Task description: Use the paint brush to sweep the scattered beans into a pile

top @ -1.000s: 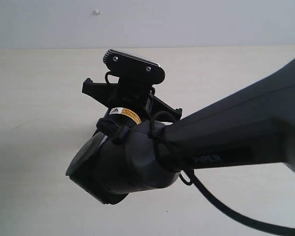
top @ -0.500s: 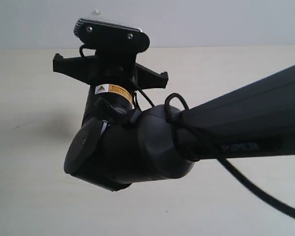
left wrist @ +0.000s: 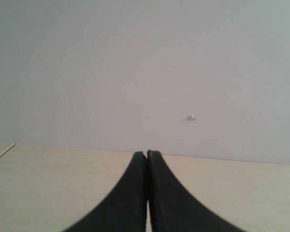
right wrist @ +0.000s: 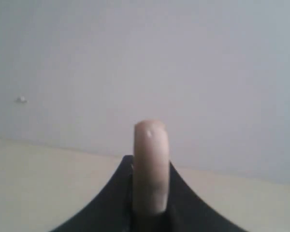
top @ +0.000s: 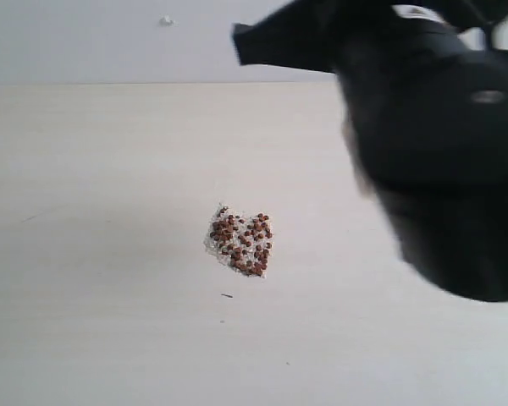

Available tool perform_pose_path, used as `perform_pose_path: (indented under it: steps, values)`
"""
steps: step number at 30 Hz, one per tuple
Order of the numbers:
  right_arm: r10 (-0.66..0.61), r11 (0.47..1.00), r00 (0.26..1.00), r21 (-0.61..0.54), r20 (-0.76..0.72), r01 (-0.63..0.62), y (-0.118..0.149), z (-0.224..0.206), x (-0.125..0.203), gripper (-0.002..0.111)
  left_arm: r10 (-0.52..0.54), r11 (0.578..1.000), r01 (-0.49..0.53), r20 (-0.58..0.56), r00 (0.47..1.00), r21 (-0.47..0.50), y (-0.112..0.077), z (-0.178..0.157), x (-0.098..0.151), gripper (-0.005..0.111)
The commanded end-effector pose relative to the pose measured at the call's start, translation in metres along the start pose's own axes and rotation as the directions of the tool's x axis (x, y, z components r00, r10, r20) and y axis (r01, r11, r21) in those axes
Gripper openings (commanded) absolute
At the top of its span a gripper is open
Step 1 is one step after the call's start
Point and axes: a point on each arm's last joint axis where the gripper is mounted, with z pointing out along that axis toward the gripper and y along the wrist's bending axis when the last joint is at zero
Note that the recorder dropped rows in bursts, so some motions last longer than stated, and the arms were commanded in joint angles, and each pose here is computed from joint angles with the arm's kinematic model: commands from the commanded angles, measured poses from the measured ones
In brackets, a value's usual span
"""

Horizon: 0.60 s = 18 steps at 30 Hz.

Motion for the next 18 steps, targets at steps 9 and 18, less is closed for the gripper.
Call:
perform_pose_path:
  steps: [9,18]
  values:
    - [0.069,0.939,0.993,-0.331,-0.094,-0.096,-0.096,-0.038,0.008,0.0,-0.001,1.0,0.001,0.0,1.0,0.004,0.0,0.0,0.002,0.0]
    - [-0.319,0.947,0.937,-0.089,-0.143,0.309,-0.121,-0.015,0.022,0.0,-0.001,1.0,0.001,0.0,1.0,0.004,0.0,0.0,0.002,0.0]
